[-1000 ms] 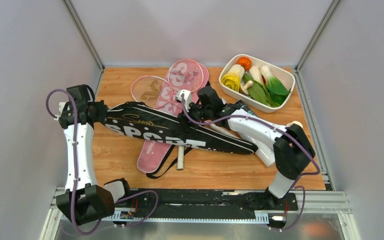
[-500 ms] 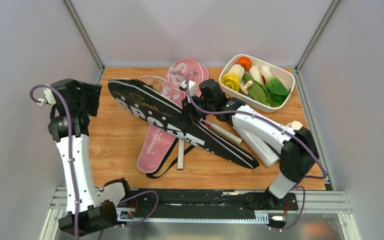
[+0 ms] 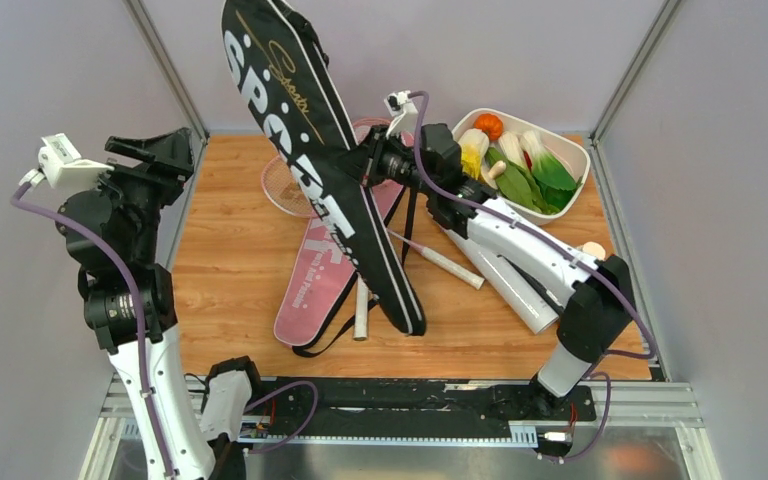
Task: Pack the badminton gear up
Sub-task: Pick up the racket bag from the center of the board, then place the racket bag at the center of the board.
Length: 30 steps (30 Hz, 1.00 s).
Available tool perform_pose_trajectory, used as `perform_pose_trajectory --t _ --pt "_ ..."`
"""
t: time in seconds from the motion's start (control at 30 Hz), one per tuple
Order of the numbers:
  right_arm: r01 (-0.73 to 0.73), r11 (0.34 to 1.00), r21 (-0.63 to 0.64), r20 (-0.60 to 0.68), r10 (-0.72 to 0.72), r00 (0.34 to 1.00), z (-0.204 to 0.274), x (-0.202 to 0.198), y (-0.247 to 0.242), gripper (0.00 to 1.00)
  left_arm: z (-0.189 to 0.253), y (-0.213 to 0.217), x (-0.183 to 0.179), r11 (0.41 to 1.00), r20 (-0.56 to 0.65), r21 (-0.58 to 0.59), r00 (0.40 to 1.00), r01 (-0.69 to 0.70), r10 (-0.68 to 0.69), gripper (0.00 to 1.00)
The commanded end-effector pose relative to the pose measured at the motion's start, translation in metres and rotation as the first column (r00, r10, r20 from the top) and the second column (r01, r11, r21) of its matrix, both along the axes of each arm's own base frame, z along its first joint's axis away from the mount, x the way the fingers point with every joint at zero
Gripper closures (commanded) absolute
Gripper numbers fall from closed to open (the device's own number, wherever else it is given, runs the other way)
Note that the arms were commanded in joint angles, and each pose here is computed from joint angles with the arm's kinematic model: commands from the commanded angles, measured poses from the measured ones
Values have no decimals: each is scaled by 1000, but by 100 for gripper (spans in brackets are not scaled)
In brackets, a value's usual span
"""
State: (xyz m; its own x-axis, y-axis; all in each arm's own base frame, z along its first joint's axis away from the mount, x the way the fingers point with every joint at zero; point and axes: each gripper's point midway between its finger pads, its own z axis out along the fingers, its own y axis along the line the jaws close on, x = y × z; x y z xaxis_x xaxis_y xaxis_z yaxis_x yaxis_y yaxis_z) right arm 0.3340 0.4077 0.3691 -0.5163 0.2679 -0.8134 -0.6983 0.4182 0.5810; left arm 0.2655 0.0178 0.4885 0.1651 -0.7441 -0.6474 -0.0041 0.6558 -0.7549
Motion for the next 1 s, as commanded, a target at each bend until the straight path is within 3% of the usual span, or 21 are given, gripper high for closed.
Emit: perform_pose_trajectory --t 0.0,0.33,0.53,0.63,0.77,0.97 --pt "1 923 385 16 -7 1000 62 11 32 100 10 18 -5 973 5 212 995 -95 97 26" --pt "7 831 556 -87 50 995 6 30 117 100 -32 40 -1 937 -98 310 975 -162 201 26" --pt "48 787 615 -166 70 984 -39 37 155 100 -63 51 5 938 -153 288 957 -195 246 26" --pt "104 751 652 -216 53 975 -56 47 169 100 -61 54 3 934 -151 283 952 -218 268 26" --pt "143 644 752 -256 85 963 -63 63 178 100 -58 62 -3 921 -156 290 936 -262 315 26" --pt "170 559 812 -274 107 956 -62 84 198 100 -22 61 -15 914 -95 279 939 -295 332 26"
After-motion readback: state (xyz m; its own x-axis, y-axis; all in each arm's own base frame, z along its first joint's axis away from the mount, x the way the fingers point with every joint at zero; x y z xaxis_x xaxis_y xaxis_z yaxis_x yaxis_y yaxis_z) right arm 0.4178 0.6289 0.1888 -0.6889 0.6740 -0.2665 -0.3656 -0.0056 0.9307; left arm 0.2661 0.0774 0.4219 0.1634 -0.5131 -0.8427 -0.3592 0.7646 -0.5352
